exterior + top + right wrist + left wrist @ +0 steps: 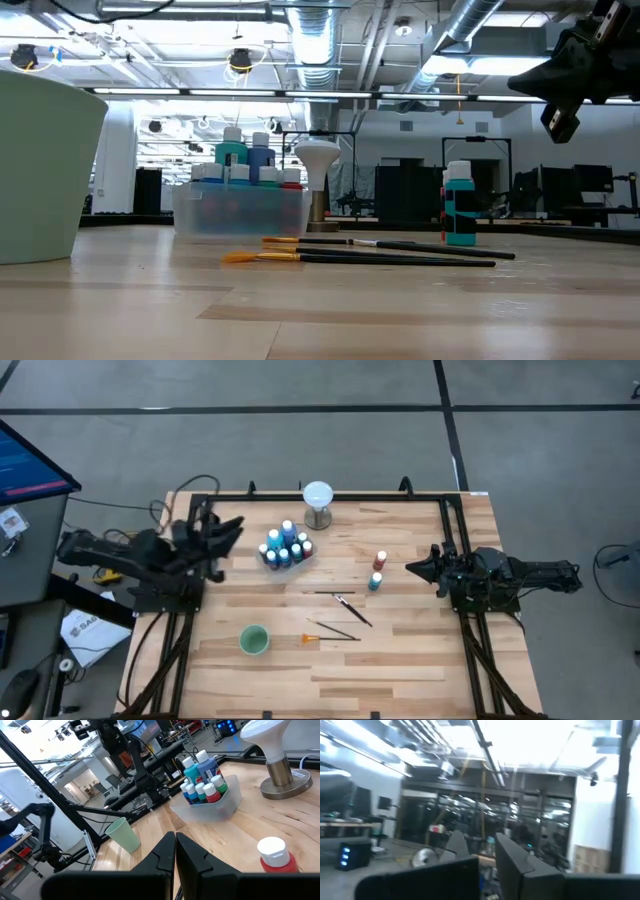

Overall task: Pick & Place Paint Supplies
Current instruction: Put the small red bottle into the white bin

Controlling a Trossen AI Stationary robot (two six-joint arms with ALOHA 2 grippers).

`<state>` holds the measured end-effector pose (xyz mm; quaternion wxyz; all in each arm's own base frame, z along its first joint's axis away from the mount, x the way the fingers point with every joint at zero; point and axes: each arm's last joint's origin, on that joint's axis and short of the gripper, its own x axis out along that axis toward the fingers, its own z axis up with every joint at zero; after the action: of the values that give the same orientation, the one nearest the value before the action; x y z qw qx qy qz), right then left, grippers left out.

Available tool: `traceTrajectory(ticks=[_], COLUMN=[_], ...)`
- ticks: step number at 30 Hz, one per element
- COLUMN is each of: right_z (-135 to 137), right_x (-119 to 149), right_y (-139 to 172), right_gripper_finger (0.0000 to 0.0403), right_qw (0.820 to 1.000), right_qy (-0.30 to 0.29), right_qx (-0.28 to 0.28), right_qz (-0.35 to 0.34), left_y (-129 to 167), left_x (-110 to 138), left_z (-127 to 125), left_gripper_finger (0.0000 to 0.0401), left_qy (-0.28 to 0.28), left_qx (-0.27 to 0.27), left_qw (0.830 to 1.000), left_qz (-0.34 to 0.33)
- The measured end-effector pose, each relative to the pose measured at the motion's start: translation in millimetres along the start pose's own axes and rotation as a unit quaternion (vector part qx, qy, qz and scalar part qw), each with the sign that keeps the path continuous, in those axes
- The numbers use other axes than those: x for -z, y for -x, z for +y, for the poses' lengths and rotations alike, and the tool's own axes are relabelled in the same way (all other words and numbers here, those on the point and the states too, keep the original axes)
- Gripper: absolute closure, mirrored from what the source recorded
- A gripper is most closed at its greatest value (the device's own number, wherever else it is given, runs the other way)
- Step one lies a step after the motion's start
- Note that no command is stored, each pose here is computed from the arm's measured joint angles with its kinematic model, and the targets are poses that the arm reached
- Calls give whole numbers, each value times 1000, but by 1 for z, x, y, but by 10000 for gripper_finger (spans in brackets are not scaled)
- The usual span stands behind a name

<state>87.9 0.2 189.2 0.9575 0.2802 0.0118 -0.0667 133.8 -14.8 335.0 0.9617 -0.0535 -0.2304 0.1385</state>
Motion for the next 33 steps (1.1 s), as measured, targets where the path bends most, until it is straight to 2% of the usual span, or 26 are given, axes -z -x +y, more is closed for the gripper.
traceTrajectory(ticks=[2, 6, 10, 12, 16, 21, 24, 26, 30, 33], right_z=[0, 2, 3, 2, -1, -3, -3, 0, 12, 25], right_x=[-1, -2, -6, -6, -8, -8, -13, -20, -41, -64], right_y=[0, 0, 0, 0, 0, 0, 1, 1, 1, -1], right_gripper_finger=[394, 394, 394, 394, 394, 394, 394, 388, 350, 304], right_qw=[1000, 1000, 993, 992, 994, 988, 980, 976, 976, 980], right_qy=[-1, -9, -113, -116, -80, -133, -162, -170, -111, -56], right_qx=[-2, -8, -20, -1, 34, 41, 45, 27, -2, 20], right_qz=[-3, -12, -28, -41, -65, -73, -102, -137, -187, -189], left_y=[11, 31, 51, 61, 79, 87, 87, 89, 92, 94], left_x=[-6, -12, -10, -2, 18, 44, 56, 67, 81, 93], left_z=[4, 12, 21, 26, 35, 37, 36, 37, 37, 37], left_gripper_finger=[393, 399, 400, 400, 400, 400, 400, 400, 400, 400], left_qy=[4, -23, -16, -11, 20, 49, 58, 63, 84, 96], left_qx=[20, 80, 88, 87, 85, 86, 89, 87, 86, 84], left_qw=[1000, 996, 996, 996, 996, 995, 994, 993, 992, 990], left_qz=[11, 36, 17, 11, 1, 13, 27, 42, 42, 53])
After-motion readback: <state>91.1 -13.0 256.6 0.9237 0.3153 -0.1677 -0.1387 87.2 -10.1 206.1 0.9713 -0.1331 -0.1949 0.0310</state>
